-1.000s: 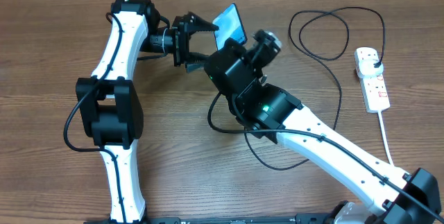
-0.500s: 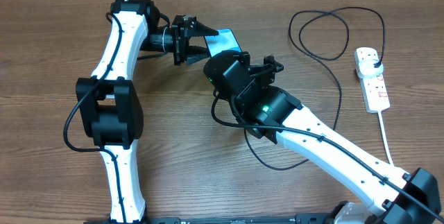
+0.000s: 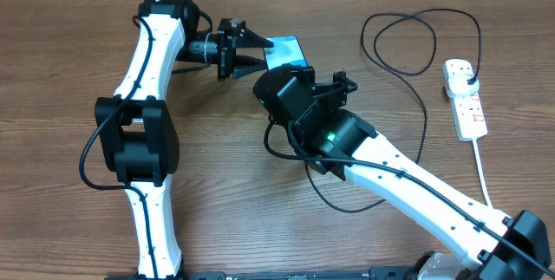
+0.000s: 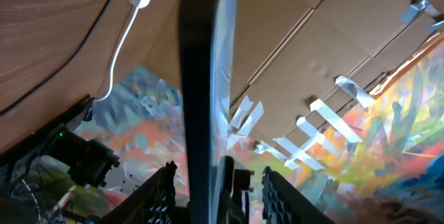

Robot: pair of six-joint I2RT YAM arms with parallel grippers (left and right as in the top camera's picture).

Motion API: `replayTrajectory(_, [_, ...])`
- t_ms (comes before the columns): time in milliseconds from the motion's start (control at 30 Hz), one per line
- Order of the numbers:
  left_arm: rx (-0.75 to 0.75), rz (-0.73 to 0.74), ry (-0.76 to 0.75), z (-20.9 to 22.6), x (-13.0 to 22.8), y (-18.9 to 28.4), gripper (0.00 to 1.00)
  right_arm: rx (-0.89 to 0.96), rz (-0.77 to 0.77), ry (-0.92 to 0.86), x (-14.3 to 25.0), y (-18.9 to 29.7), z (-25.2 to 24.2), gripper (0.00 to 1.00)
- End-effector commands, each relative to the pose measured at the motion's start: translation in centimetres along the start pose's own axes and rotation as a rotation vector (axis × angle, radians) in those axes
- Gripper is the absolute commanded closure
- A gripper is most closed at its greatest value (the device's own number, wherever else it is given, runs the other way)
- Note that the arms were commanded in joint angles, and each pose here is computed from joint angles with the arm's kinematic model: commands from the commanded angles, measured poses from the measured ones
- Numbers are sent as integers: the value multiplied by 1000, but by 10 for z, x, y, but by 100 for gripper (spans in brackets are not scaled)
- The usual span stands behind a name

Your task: Plug charger to phone and switch on socket

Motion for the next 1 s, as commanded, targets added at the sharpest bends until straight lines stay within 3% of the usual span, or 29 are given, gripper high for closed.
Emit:
replayTrajectory(0, [-14,-7,23,-3,-2,0,56,-57,7,-32,2,12,14,96])
replayTrajectory(700, [-47,-2,49,-3,-7,-11,63,-47,18,-35,6,7,10,96])
replayTrajectory(867, [-47,-2,51,-3,-7,-11,72,-47,18,-35,6,7,10,96])
replayTrajectory(967, [-48,0,70,-3,-7,-12,84,-34,36,-34,8,7,9,96])
Point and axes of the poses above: each gripper's point midway between its finger pads, its own y axis back along the fingers, its own z axis along the line the jaws close on, x = y × z, the point moved 10 cm from there along y, back along the fingers, and after that the axes turned 8 degrees about -y, right-handed, at the moved point
